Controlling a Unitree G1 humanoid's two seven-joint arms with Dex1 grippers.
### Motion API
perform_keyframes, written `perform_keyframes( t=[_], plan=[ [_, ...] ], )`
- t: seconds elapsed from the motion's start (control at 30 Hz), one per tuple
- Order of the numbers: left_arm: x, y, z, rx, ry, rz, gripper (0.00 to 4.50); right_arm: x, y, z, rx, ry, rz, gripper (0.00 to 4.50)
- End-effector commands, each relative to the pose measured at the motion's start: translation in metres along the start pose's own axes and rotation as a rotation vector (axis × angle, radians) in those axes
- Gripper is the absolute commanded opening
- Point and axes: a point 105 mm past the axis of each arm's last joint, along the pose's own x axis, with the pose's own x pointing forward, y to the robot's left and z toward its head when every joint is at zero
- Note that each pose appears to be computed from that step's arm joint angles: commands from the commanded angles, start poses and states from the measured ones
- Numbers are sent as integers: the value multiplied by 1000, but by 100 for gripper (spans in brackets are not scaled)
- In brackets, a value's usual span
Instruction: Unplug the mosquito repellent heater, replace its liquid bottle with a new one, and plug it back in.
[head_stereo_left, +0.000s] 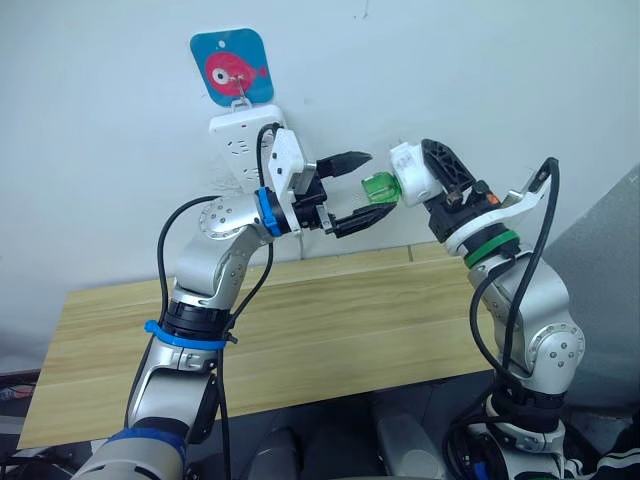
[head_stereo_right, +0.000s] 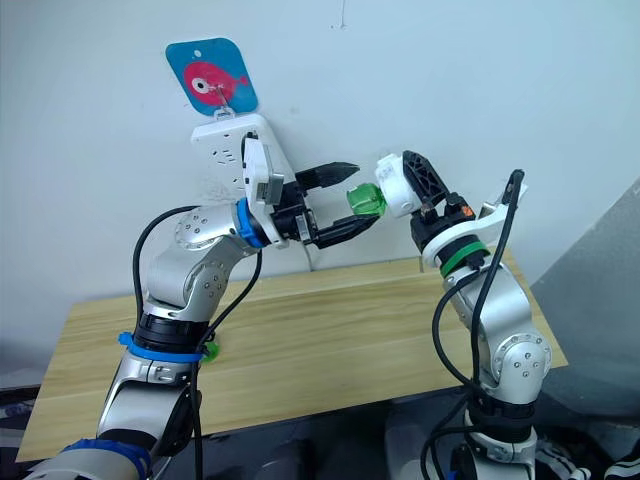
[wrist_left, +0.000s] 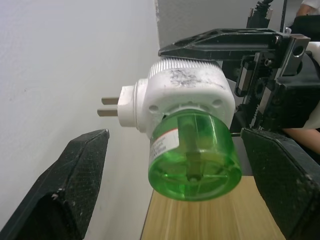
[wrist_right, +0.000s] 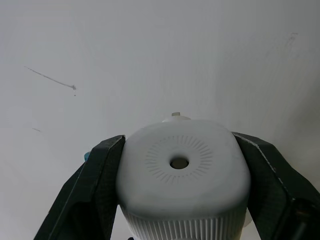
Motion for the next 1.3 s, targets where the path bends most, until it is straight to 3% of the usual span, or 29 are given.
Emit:
perform_keyframes(
  t=[0.03,0.47,0.57,0.73,1.1,1.23,1.3],
  plan=[
    [1,-5,6,20,-17,-20,448,-4,17,-1,13,3,68,296],
    [2,-5,3,16,-5,-24,448,-2,21,-4,17,14,67,296],
    [3,-4,3,-4,-8,-17,385,-2,21,-5,19,15,66,296],
    [4,-3,0,-3,1,-15,227,-2,21,-7,21,28,69,296],
    [-2,4,-3,-4,4,14,224,-8,11,-4,10,30,41,296],
    [-12,1,-6,5,31,-5,224,-15,7,12,-62,1,38,437],
    [-17,1,-9,18,50,-11,224,-19,7,21,-82,9,34,450]
  ],
)
